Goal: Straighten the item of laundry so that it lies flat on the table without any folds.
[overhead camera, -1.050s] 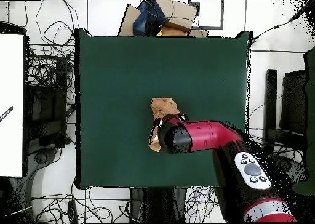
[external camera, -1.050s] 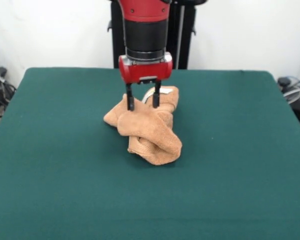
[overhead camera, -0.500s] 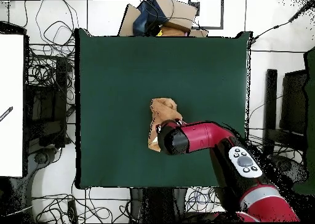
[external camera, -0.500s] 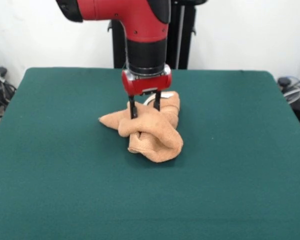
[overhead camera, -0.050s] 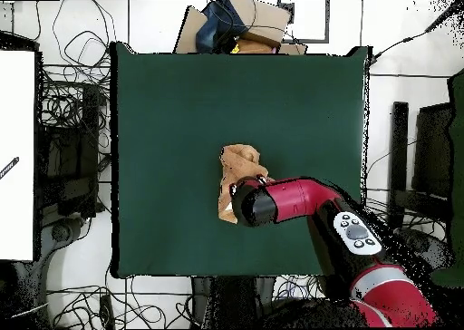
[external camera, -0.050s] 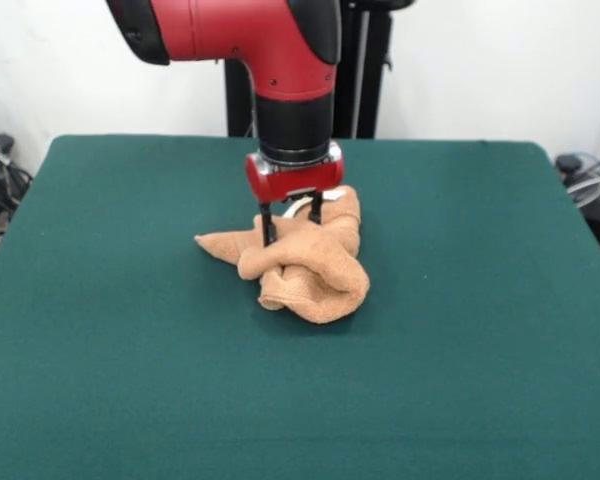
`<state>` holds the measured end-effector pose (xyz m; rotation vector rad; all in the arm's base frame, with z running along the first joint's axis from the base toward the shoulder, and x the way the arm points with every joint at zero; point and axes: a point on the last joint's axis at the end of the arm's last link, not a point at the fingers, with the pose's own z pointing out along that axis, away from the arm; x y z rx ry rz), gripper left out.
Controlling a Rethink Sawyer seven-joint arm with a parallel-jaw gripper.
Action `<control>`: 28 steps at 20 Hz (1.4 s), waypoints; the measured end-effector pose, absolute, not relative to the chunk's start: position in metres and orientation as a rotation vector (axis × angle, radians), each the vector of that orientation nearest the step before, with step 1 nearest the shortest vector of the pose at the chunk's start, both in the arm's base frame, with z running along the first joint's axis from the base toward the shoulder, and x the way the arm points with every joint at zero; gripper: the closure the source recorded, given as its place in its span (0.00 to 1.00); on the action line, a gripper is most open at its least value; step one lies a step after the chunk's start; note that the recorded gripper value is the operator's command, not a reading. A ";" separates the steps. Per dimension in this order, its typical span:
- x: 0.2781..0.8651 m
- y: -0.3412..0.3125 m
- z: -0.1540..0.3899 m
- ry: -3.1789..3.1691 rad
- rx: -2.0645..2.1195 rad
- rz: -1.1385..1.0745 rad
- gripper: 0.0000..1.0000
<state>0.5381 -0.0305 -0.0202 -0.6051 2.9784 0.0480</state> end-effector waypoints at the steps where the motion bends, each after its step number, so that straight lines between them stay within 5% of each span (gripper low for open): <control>1: 0.538 -0.030 -0.020 2.977 -0.606 0.047 0.00; 11: 0.543 -0.028 -0.016 2.955 -0.615 0.034 0.00; 12: 0.543 -0.028 -0.015 2.954 -0.615 0.032 1.00; 28: 0.550 -0.029 -0.007 2.945 -0.592 0.028 1.00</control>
